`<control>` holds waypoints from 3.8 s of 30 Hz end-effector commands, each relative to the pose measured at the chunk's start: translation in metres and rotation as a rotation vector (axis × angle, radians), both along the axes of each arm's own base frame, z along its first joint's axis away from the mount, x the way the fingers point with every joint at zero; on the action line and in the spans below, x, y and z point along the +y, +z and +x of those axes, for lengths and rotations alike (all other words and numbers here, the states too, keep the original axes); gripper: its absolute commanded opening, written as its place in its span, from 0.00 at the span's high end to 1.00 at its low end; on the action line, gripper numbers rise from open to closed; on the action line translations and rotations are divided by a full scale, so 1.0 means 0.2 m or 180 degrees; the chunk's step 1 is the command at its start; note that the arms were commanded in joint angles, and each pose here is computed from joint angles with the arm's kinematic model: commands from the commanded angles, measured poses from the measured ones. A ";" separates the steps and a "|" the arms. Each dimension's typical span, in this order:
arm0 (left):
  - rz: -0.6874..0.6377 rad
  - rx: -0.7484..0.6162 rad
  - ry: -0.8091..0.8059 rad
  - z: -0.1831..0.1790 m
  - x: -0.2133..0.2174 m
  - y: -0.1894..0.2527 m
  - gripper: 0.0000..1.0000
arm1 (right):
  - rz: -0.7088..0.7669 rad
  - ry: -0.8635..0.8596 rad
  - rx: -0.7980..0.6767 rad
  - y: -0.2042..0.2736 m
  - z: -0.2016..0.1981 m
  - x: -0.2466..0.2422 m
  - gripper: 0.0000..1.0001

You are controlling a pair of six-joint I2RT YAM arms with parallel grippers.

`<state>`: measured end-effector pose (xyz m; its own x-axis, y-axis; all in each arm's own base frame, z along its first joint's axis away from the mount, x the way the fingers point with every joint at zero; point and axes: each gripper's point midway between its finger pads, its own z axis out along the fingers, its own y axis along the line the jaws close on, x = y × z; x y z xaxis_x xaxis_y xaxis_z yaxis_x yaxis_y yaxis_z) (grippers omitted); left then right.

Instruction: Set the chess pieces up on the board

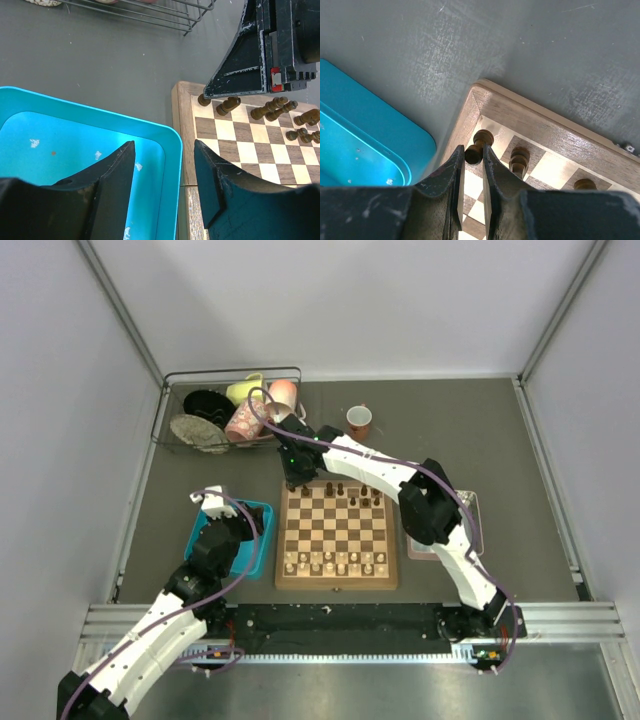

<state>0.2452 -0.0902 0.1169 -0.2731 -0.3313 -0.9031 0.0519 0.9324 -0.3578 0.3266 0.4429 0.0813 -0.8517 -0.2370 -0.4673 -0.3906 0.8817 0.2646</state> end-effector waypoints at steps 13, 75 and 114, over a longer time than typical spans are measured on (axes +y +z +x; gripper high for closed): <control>-0.0066 -0.0121 0.0012 0.02 -0.01 0.06 0.44 | -0.0066 0.0035 -0.0094 -0.01 0.02 0.01 1.00; -0.0058 -0.0108 -0.0048 0.03 -0.03 0.06 0.44 | -0.0392 -0.2620 -0.0104 -0.01 -0.35 -2.01 0.64; -0.0049 -0.0097 -0.0038 0.03 -0.03 0.05 0.44 | -0.0473 -0.2653 -0.0105 -0.15 -0.15 -2.05 0.80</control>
